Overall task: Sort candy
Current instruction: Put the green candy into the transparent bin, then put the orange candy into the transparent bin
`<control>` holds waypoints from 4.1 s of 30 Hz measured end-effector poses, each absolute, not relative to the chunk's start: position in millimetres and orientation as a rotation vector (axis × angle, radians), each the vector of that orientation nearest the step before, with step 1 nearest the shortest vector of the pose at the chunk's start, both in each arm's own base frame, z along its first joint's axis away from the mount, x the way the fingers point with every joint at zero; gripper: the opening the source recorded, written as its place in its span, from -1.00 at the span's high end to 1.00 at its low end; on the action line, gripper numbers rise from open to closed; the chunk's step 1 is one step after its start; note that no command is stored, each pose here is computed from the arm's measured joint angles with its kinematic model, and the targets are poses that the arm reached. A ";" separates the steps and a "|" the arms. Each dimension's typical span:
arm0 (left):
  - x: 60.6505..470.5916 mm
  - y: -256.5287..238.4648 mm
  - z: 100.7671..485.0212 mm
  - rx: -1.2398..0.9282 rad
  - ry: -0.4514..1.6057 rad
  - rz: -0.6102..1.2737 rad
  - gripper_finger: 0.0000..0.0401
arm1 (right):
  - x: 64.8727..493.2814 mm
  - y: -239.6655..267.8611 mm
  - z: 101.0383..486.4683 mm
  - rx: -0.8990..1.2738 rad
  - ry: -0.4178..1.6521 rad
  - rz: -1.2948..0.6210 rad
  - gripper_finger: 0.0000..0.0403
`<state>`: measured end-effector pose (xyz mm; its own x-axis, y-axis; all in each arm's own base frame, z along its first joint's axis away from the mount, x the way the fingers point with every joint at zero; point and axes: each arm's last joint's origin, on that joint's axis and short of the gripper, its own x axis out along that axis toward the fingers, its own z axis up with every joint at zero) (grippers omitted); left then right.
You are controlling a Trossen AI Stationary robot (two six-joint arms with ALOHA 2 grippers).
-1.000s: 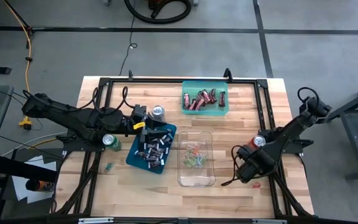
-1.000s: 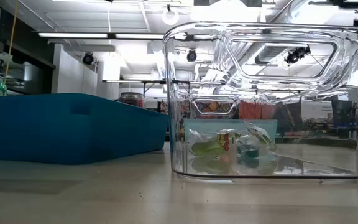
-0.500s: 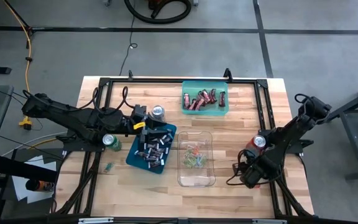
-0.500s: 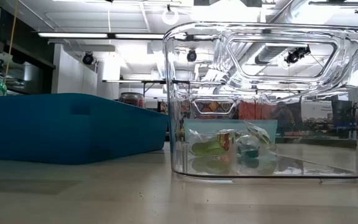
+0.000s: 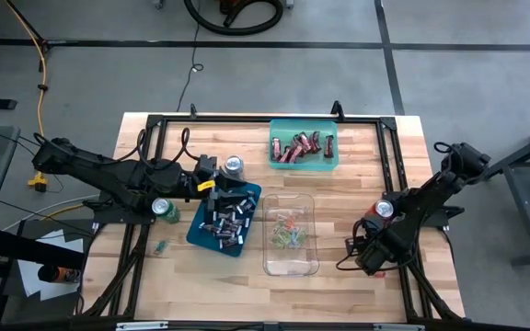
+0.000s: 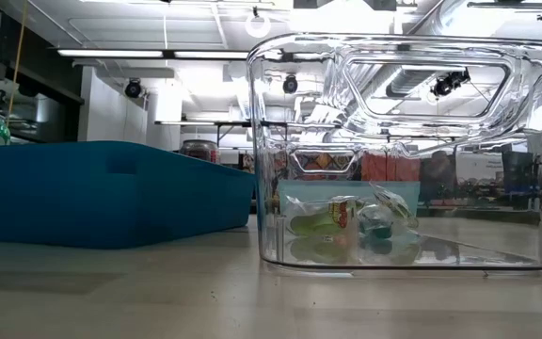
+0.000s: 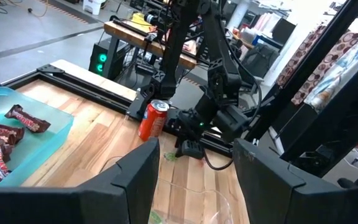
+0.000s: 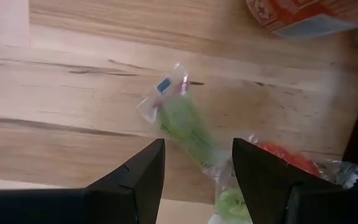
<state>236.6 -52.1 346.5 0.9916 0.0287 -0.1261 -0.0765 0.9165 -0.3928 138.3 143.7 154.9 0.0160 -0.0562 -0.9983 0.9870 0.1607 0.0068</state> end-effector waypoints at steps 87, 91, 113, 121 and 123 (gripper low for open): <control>235.6 -55.6 351.6 -0.438 0.087 -0.019 0.04 | 348.3 90.8 257.4 0.006 1.252 0.046 -0.09; 235.6 -55.6 351.7 -0.439 0.087 -0.019 0.04 | 316.7 102.9 282.8 0.026 1.226 0.048 -0.09; 236.9 -49.9 351.7 -0.474 0.079 0.015 0.04 | 172.0 222.9 215.0 0.201 1.732 -0.020 -0.09; 236.9 -49.9 351.7 -0.475 0.078 0.016 0.04 | 164.2 237.8 162.6 0.081 1.854 -0.063 -0.09; 236.9 -49.9 351.6 -0.475 0.079 0.016 0.04 | 163.2 235.9 153.5 0.051 1.859 -0.103 -0.09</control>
